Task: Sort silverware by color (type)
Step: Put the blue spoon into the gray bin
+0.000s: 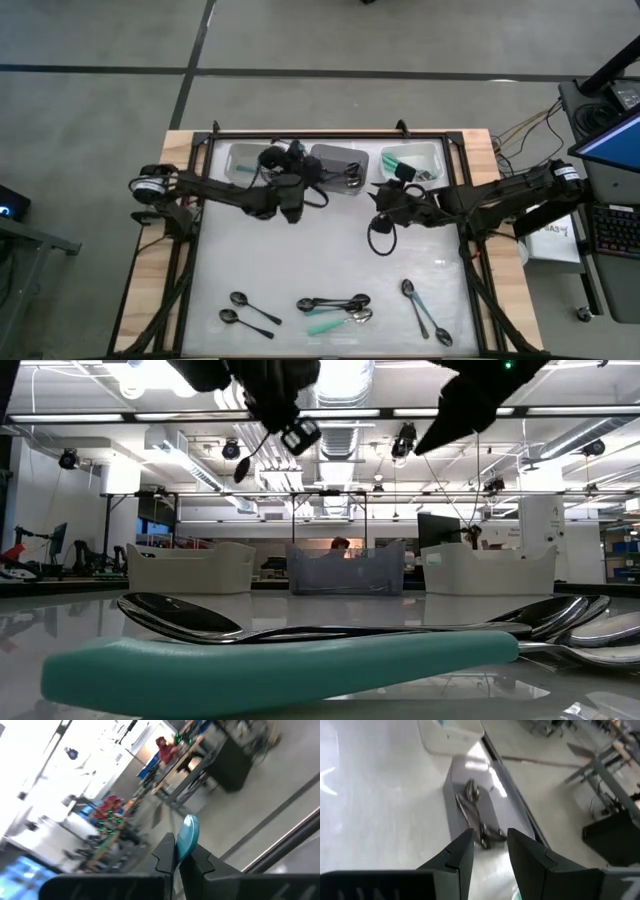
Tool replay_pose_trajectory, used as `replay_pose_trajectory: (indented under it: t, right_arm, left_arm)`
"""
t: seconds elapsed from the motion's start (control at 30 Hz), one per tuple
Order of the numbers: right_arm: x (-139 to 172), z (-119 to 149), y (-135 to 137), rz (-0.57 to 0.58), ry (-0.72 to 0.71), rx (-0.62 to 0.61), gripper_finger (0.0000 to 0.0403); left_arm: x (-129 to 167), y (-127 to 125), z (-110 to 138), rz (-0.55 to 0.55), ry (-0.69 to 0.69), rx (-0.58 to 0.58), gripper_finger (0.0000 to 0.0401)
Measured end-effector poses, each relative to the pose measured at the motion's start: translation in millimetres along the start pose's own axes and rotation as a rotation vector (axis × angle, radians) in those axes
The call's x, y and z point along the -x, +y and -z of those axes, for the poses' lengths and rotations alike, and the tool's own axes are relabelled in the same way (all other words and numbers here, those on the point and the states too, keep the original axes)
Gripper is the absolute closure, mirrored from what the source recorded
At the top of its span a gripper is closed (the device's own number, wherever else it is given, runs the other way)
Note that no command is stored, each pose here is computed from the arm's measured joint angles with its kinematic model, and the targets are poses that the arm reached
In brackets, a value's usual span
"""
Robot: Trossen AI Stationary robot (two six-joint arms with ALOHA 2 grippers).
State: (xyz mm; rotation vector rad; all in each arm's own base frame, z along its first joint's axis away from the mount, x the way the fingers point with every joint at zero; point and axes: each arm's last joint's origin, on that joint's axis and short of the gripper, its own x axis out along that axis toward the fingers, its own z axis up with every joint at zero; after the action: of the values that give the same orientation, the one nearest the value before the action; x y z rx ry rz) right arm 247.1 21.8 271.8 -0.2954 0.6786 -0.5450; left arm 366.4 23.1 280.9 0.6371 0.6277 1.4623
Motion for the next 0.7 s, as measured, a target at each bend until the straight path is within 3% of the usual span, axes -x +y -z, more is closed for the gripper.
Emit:
replay_pose_trajectory:
  t: [0.3, 0.43, 0.57, 0.7]
  right_arm:
    - [0, 8, -1, 0.006, 0.069, -0.035, 0.0291]
    - [0, 8, 0, 0.006, 0.066, -0.038, 0.0291]
    - [0, 8, 0, 0.006, 0.065, -0.048, 0.0291]
    - [0, 7, 0, 0.006, 0.060, -0.057, 0.0291]
  left_arm:
    - [-28, -15, 25, -0.043, 0.064, -0.336, 0.0401]
    - [-33, -24, 44, -0.010, 0.060, -0.464, 0.0401]
    - [-36, -30, 66, 0.087, 0.059, -0.495, 0.0401]
    - [-41, -30, 90, 0.286, 0.156, -0.374, 0.0401]
